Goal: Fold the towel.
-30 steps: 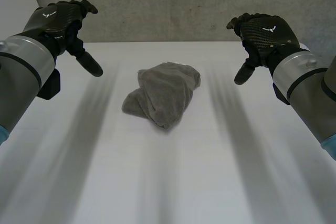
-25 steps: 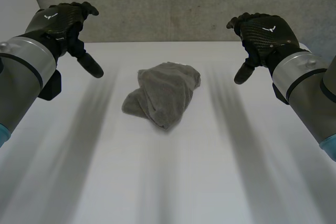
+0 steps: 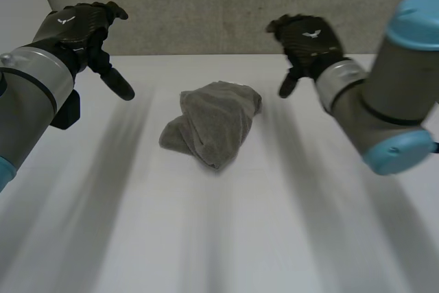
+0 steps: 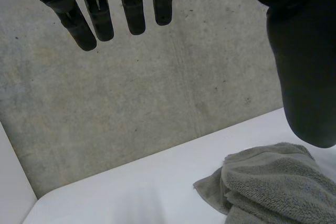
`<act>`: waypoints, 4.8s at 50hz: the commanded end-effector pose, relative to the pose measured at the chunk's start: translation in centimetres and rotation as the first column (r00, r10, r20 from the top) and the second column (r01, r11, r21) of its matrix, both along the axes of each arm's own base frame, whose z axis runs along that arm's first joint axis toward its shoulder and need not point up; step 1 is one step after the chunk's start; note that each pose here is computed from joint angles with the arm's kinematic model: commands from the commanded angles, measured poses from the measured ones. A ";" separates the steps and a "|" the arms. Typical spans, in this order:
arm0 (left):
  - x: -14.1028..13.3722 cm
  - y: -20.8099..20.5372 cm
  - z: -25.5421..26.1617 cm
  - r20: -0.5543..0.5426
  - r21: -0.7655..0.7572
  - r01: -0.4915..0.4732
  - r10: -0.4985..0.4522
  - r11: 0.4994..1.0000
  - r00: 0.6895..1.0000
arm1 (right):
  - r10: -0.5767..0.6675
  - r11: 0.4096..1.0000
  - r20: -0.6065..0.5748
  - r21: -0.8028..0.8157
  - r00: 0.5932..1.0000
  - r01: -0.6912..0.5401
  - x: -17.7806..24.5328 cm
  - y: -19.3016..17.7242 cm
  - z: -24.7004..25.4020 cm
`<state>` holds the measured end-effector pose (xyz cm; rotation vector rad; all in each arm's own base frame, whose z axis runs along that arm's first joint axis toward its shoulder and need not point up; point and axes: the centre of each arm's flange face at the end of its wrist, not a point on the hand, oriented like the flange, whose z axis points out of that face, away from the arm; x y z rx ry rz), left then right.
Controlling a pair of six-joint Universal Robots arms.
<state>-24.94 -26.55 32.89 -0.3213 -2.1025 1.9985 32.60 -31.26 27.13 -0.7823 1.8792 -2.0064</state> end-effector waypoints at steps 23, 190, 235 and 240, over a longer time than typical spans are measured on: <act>-0.1 -1.1 -1.4 0.015 0.033 -0.010 0.010 0.999 1.000 | 0.258 0.952 -0.069 0.188 0.964 -0.241 7.4 1.2 -5.6; -6.1 1.9 -15.5 0.269 0.152 0.224 -0.258 0.963 0.928 | 0.393 0.908 -0.102 0.197 0.914 -0.369 -0.3 9.3 -6.3; -4.6 1.5 -16.5 0.273 0.174 0.183 -0.226 0.968 0.935 | 0.398 0.894 -0.137 0.278 0.907 -0.350 6.6 2.5 -14.0; -4.6 1.5 -16.5 0.275 0.175 0.185 -0.228 0.967 0.934 | 0.382 0.904 -0.136 0.262 0.914 -0.338 6.7 2.5 -13.3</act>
